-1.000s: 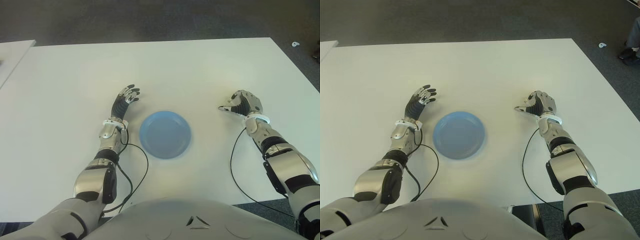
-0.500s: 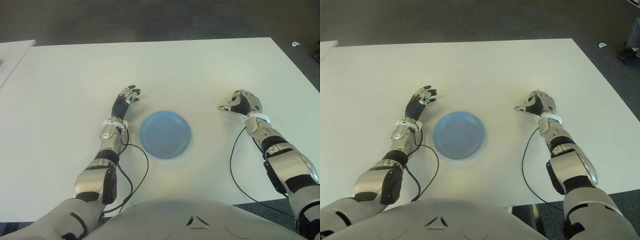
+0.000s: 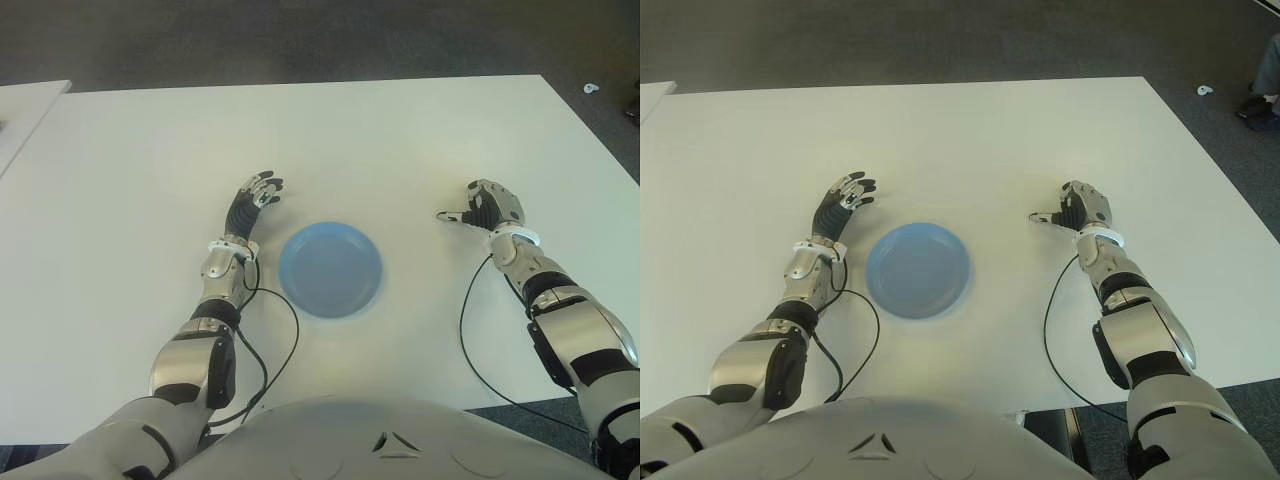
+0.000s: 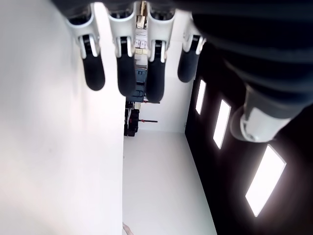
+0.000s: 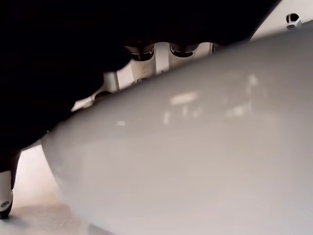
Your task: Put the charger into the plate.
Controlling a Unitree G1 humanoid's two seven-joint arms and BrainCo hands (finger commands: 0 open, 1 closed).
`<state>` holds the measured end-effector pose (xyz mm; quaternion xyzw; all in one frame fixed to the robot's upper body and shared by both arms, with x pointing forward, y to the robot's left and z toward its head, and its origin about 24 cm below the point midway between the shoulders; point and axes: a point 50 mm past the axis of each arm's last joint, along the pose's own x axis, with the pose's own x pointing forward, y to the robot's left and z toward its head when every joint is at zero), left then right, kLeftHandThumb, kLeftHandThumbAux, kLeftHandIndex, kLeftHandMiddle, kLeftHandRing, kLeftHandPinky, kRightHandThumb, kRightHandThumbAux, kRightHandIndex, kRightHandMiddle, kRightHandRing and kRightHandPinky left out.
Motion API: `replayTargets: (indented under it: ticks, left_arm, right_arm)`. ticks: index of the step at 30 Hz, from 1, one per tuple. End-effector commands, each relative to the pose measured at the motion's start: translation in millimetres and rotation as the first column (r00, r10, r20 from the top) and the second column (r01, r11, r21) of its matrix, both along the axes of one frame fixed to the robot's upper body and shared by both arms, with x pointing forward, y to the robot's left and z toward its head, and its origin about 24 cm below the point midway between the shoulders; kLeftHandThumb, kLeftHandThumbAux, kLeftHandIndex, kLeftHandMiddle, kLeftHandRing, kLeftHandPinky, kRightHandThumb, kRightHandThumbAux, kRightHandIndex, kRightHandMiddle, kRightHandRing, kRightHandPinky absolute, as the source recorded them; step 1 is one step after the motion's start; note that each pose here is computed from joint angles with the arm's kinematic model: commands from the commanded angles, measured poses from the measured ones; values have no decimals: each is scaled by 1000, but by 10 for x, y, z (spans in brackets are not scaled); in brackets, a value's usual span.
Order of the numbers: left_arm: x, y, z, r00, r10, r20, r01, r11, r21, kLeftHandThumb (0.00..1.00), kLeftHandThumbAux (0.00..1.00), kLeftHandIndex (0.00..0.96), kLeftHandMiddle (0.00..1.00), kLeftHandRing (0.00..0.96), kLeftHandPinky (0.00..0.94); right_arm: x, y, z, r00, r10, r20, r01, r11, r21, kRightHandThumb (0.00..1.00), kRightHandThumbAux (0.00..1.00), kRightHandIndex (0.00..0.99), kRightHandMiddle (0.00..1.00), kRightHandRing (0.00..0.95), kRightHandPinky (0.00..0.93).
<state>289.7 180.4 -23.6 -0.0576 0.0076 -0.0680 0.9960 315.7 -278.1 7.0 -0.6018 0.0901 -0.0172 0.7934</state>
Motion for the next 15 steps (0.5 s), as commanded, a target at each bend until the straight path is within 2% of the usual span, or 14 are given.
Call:
replayTargets:
  ticks: [1, 8, 15]
  left_arm:
    - [-67, -17, -100, 999, -9, -51, 8, 1000, -8, 0, 509, 226, 288, 267, 266]
    - [-66, -22, -103, 999, -11, -53, 10, 1000, -10, 0, 515, 231, 288, 266, 265]
    - [-58, -29, -102, 998, -16, -56, 16, 1000, -12, 0, 516, 237, 295, 272, 269]
  right_arm:
    - [-22, 104, -114, 996, 38, -81, -39, 999, -5, 972, 711, 879, 904, 879, 865]
    - [221, 235, 200, 993, 110, 44, -110, 994, -7, 977, 707, 884, 909, 885, 874]
    - [300, 304, 363, 976, 175, 127, -175, 984, -12, 981, 703, 893, 919, 894, 884]
